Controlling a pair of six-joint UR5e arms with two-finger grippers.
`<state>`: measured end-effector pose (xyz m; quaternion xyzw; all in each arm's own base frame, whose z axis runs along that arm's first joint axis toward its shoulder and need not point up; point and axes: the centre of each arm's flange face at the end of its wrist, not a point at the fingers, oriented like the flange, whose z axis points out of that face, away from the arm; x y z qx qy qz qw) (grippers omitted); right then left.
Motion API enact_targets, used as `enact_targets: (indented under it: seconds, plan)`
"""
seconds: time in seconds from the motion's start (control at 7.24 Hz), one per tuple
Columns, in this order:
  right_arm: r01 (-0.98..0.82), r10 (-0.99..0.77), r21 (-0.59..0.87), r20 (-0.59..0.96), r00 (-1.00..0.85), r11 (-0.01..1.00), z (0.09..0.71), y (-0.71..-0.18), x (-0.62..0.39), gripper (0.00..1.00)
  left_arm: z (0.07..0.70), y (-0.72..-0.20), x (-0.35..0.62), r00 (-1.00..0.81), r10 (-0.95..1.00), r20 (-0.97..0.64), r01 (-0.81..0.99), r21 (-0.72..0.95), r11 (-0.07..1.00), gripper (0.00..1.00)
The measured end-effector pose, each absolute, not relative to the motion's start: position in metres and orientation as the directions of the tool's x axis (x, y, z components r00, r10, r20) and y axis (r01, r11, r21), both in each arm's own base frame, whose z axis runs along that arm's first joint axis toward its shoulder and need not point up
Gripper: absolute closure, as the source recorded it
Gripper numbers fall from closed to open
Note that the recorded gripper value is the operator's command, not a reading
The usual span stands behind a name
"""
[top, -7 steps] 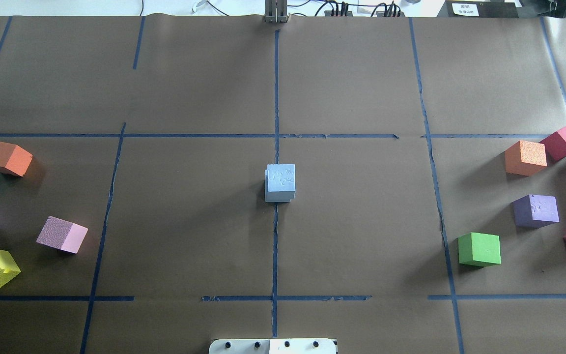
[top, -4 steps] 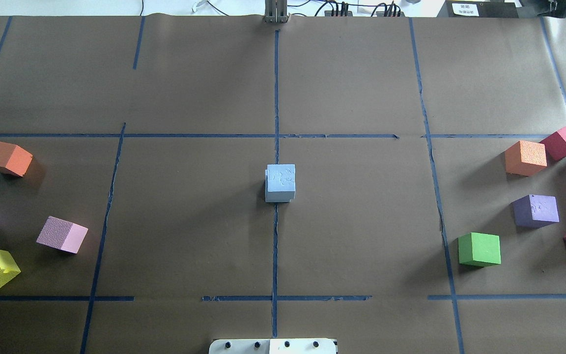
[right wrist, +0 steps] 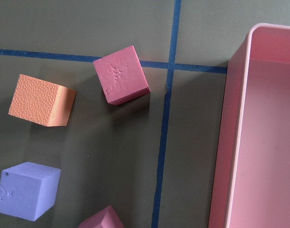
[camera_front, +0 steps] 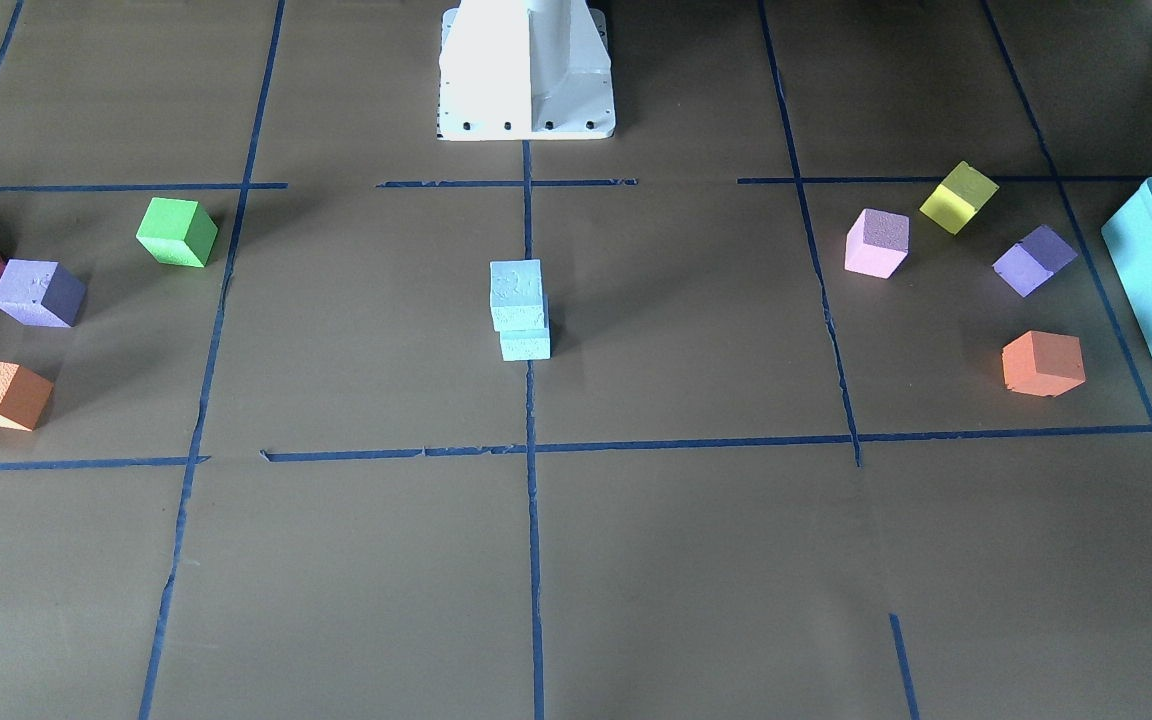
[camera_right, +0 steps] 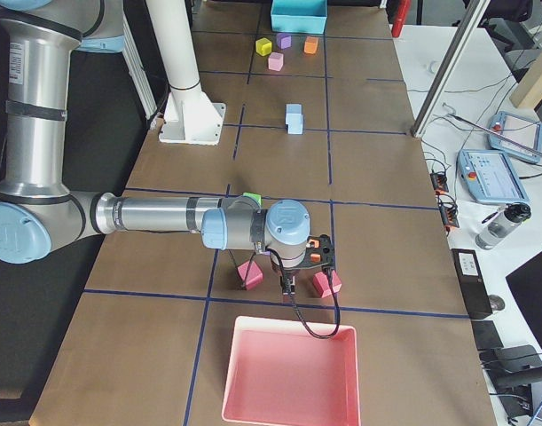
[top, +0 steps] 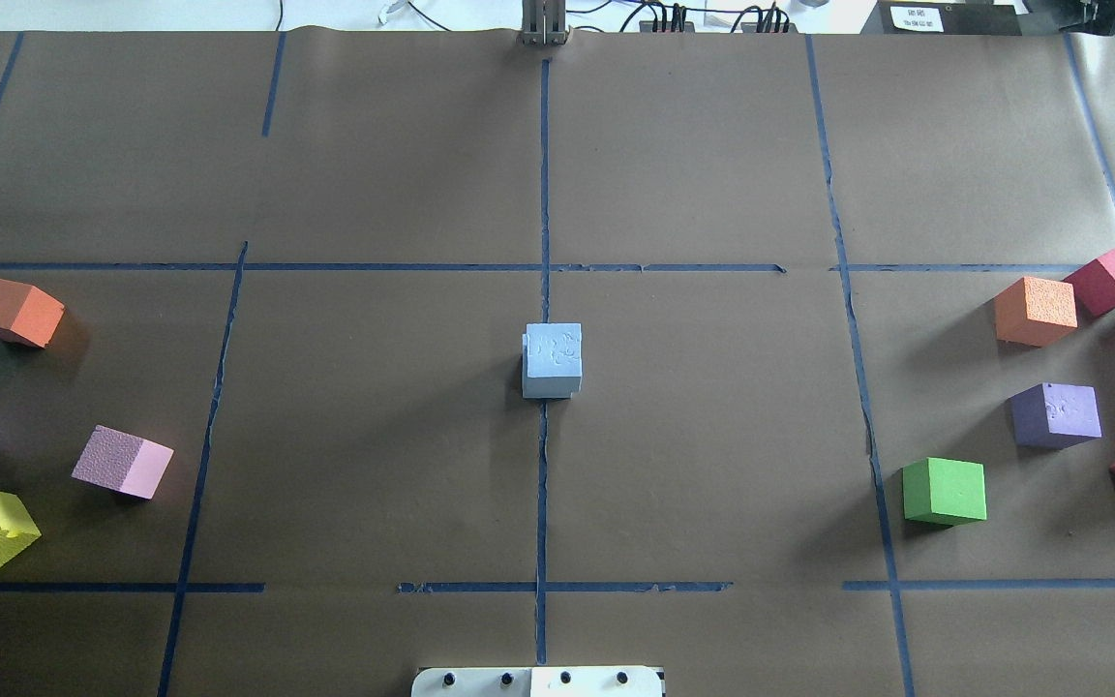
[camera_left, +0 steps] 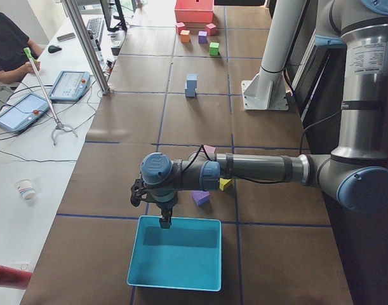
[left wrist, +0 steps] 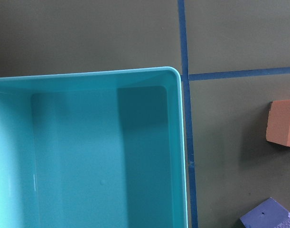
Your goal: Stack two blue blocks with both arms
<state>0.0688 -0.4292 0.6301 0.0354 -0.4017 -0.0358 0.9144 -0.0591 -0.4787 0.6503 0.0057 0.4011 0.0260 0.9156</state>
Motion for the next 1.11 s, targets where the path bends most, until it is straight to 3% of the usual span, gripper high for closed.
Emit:
enact_targets:
  seconds: [1.11]
  plan:
    - [0.017,-0.054,0.058,0.729,0.682,0.998,0.650,-0.424,0.079,0.00,0.649,-0.479,-0.058,0.669,0.056,-0.741,-0.043,0.037,0.998,0.00]
